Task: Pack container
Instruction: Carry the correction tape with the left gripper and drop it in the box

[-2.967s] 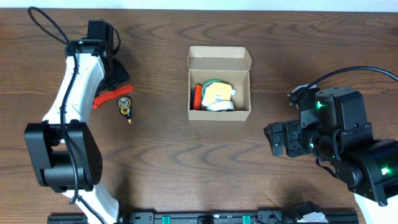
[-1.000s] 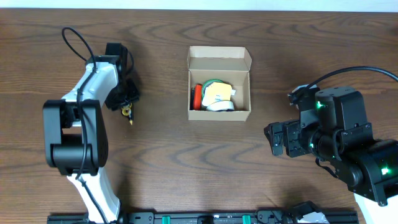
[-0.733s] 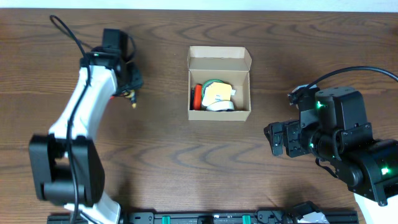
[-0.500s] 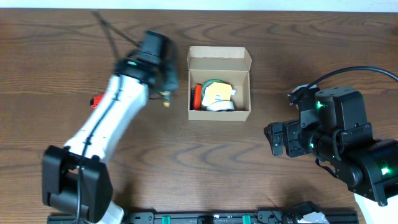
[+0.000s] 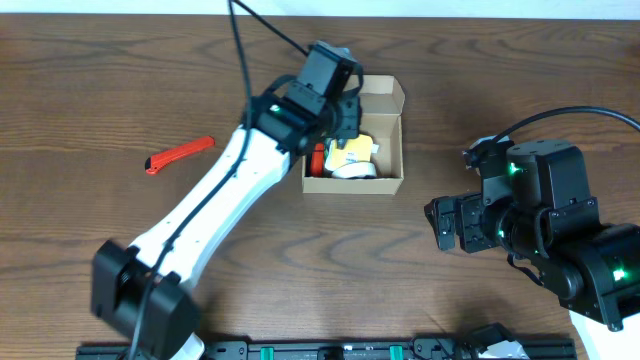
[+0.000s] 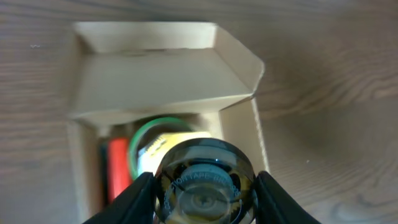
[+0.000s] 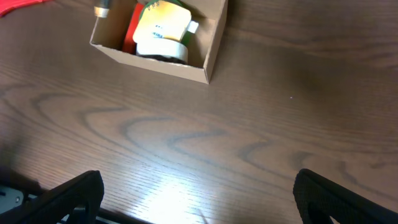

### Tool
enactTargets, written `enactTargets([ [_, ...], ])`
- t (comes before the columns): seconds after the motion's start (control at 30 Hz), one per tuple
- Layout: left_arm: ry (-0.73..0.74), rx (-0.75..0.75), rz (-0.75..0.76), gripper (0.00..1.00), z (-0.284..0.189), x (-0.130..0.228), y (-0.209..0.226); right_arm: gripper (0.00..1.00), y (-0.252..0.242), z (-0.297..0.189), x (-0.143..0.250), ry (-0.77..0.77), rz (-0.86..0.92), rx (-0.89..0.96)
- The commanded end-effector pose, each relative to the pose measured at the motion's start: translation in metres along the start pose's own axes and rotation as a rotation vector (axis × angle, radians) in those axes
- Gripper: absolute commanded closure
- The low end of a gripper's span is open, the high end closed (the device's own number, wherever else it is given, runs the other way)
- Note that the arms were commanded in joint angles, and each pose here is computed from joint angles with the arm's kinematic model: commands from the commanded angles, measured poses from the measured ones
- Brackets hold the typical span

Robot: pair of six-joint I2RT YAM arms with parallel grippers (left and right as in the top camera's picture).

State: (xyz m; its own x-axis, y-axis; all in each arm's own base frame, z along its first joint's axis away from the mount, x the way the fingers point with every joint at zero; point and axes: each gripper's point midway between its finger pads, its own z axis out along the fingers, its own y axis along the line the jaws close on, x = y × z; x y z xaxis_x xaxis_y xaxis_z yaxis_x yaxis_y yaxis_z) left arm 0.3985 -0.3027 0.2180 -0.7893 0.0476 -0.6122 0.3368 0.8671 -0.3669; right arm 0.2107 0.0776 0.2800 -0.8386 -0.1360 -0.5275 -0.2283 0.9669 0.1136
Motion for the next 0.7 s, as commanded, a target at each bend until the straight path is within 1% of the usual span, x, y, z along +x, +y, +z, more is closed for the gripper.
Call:
enactTargets([
  [0.0, 0.077, 0.071, -0.027, 0.69, 0.034, 0.013, -0.010, 0.01, -0.001, 0.000, 0.000, 0.001, 0.003, 0.001],
  [0.27, 0.191, 0.180, -0.060, 0.69, 0.070, 0.022, -0.032, 0.01, -0.001, 0.000, 0.000, 0.001, 0.004, 0.001],
  [0.33, 0.204, 0.188, -0.064, 0.69, 0.073, 0.026, -0.034, 0.01, -0.001, 0.000, 0.000, 0.002, 0.004, 0.001],
  [0.43, 0.208, 0.187, -0.090, 0.64, 0.074, 0.027, -0.035, 0.01, -0.001, 0.000, 0.000, 0.001, 0.004, 0.001],
  [0.53, 0.210, 0.194, -0.105, 0.63, 0.074, 0.027, -0.037, 0.01, -0.001, 0.000, 0.000, 0.002, 0.003, 0.001],
  [0.67, 0.219, 0.265, -0.108, 0.62, 0.072, 0.026, -0.050, 0.01, -0.001, 0.000, 0.000, 0.001, 0.003, 0.001],
])
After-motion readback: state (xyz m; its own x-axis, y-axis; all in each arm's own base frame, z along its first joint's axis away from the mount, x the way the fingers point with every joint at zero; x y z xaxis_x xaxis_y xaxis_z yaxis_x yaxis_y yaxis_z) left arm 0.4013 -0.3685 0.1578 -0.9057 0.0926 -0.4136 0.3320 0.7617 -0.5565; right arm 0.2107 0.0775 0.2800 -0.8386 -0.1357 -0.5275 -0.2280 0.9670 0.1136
